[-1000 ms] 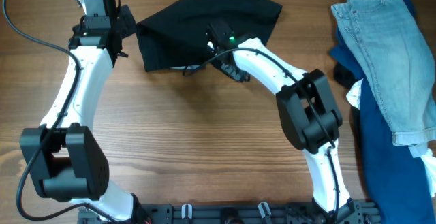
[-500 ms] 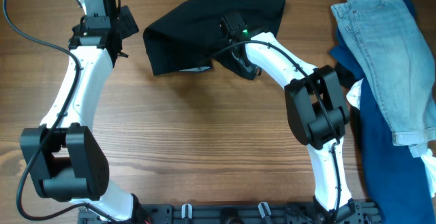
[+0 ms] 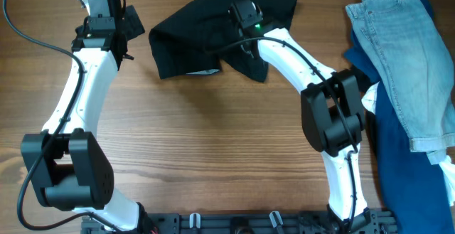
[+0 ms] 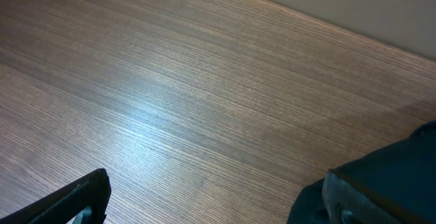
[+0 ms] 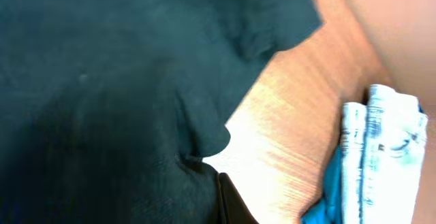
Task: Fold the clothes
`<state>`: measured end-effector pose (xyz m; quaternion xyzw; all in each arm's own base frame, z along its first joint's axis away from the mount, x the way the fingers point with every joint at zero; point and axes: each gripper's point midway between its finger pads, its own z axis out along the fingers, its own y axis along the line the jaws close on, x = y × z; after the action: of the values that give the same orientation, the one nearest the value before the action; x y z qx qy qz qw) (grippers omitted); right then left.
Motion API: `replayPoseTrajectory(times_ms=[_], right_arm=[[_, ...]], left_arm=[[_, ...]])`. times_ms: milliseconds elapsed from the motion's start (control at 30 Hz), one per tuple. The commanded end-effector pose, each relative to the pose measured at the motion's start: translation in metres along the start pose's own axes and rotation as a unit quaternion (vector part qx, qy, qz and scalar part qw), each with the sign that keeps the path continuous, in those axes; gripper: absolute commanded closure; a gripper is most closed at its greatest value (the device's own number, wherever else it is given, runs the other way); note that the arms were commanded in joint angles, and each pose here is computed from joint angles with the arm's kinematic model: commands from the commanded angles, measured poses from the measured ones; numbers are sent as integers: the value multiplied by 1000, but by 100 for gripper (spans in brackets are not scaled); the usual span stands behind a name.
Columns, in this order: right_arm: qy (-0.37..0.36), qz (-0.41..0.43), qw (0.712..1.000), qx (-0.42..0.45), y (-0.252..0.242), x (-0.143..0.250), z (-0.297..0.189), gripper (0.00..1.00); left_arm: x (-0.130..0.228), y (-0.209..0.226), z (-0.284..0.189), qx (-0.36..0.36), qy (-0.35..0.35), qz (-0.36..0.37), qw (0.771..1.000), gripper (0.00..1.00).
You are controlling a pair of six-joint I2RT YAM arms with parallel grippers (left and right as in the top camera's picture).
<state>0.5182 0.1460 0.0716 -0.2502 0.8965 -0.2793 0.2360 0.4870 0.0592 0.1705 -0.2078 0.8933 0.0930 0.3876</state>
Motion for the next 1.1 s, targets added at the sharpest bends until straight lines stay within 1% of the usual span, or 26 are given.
replayPoseTrajectory(times_ms=[0,100,200,367,433,600,733,800,867,933,967,1067], right_arm=[[-46,97,994,38,-63,-24,-34,96],[-61,155,985,50,-93,-26,-41,96],[-74,187,977,74,-123,-27,-47,96],[-108,217,965,105,-162,-34,-62,96],[-119,230,958,127,-175,-36,-69,96],[-145,235,947,164,-195,-47,-81,96],[-168,249,938,171,-204,-56,-88,96],[-180,251,933,183,-211,-61,-93,96],[-191,247,929,200,-219,-66,-99,96],[-201,272,911,235,-235,-66,-109,96],[-209,272,905,251,-243,-69,-115,96],[-229,263,896,276,-256,-77,-130,96]], left_arm=[[-5,2,1,-6,-7,1,1000,0],[-5,2,1,-5,-7,1,1000,0],[-5,2,1,-5,-7,1,1000,0],[-5,1,1,-3,-6,0,1000,0],[-3,-6,1,16,-1,0,1000,0],[1,-16,1,45,10,0,999,0],[8,-23,5,64,24,2,998,0],[19,-33,12,89,44,5,995,0],[33,-40,22,97,66,8,993,0],[43,-43,30,96,79,13,992,0],[46,-45,32,96,83,16,992,0],[52,-51,34,98,88,22,991,0]])
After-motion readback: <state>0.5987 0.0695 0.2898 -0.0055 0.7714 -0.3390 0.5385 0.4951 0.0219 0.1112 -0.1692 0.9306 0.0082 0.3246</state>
